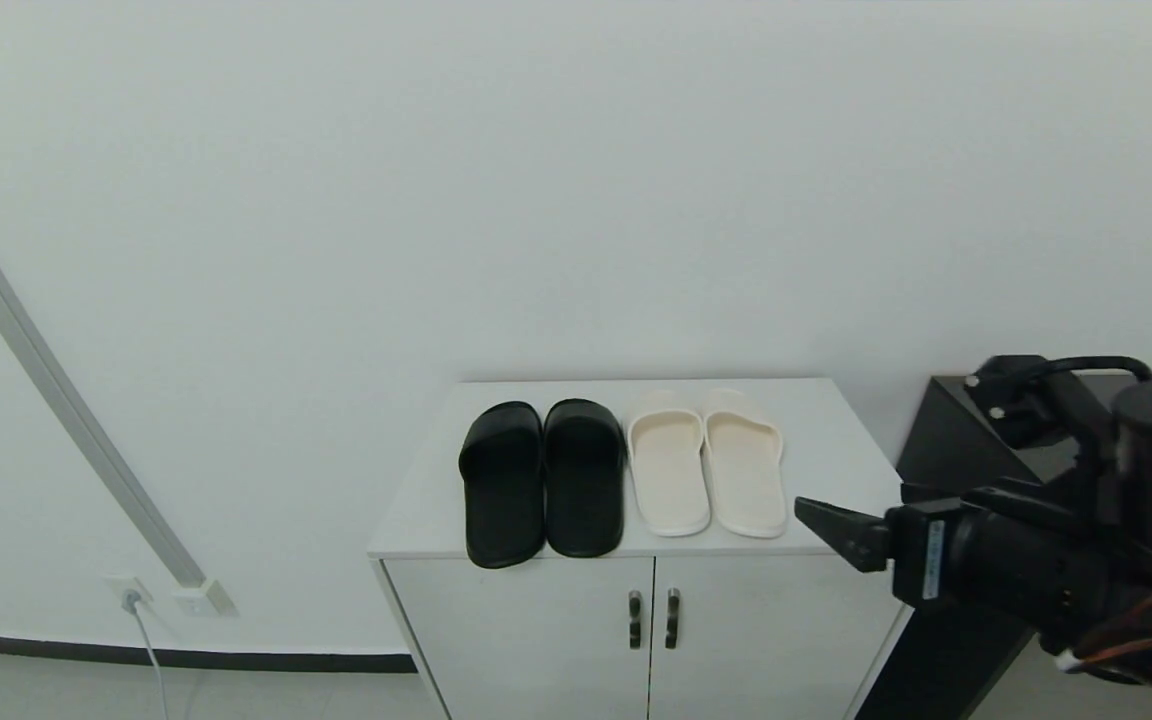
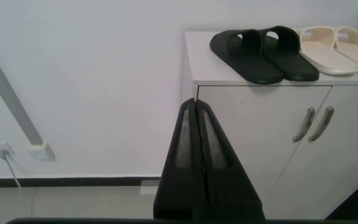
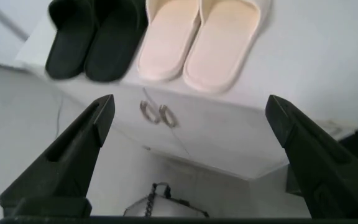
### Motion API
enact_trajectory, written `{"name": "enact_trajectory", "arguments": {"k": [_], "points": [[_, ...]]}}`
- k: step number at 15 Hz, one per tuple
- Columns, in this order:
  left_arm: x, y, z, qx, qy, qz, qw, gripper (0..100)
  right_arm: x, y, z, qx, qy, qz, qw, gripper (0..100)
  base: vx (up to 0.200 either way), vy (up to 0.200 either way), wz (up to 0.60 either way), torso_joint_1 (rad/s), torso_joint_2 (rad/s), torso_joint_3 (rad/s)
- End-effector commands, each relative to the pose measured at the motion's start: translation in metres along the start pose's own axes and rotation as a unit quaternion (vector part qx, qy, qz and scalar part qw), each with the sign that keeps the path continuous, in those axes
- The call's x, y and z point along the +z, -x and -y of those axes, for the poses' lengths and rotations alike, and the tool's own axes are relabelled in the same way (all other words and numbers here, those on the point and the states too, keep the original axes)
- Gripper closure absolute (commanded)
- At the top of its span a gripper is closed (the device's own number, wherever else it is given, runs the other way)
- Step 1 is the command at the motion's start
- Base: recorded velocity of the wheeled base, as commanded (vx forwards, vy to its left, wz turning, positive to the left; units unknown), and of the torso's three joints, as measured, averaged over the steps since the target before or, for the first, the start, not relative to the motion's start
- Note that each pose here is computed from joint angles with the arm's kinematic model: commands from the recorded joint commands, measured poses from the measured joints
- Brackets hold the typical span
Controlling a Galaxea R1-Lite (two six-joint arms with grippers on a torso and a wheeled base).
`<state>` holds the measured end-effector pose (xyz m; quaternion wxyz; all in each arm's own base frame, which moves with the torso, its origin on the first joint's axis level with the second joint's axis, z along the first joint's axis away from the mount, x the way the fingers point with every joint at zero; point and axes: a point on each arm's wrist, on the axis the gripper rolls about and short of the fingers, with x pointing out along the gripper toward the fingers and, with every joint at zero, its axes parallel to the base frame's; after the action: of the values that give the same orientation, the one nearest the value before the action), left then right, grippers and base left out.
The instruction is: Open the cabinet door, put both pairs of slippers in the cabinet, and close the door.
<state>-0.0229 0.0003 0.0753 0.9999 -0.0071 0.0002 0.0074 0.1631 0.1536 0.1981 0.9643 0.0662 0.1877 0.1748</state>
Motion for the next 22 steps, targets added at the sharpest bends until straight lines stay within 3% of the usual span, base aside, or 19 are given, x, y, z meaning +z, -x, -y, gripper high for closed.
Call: {"name": "enact_trajectory", "arguments": {"k": [1, 3, 5, 10, 22], "points": [[0.0, 0.0, 0.0, 0.0, -0.001, -0.001, 1.0, 100, -0.011, -0.046, -0.022, -0.029, 0.013, -0.026, 0.999, 0, 0.0, 0.0, 0.0, 0.0, 0.0, 0.0], [0.0, 0.0, 0.0, 0.0, -0.001, -0.001, 1.0, 100, -0.016, -0.065, -0.028, -0.042, 0.019, -0.032, 0.998, 0, 0.0, 0.0, 0.0, 0.0, 0.0, 0.0], [0.0, 0.0, 0.0, -0.001, -0.001, -0.001, 1.0, 100, -0.021, -0.094, -0.037, -0.097, 0.024, -0.015, 0.995, 0, 0.0, 0.0, 0.0, 0.0, 0.0, 0.0], [0.0, 0.0, 0.0, 0.0, 0.0, -0.001, 1.0, 100, -0.026, -0.145, -0.051, -0.12, 0.025, -0.008, 0.992, 0, 0.0, 0.0, 0.0, 0.0, 0.0, 0.0], [0.0, 0.0, 0.0, -0.001, 0.0, -0.001, 1.0, 100, -0.034, -0.236, -0.033, -0.152, 0.031, 0.026, 0.988, 0, 0.0, 0.0, 0.0, 0.0, 0.0, 0.0]]}}
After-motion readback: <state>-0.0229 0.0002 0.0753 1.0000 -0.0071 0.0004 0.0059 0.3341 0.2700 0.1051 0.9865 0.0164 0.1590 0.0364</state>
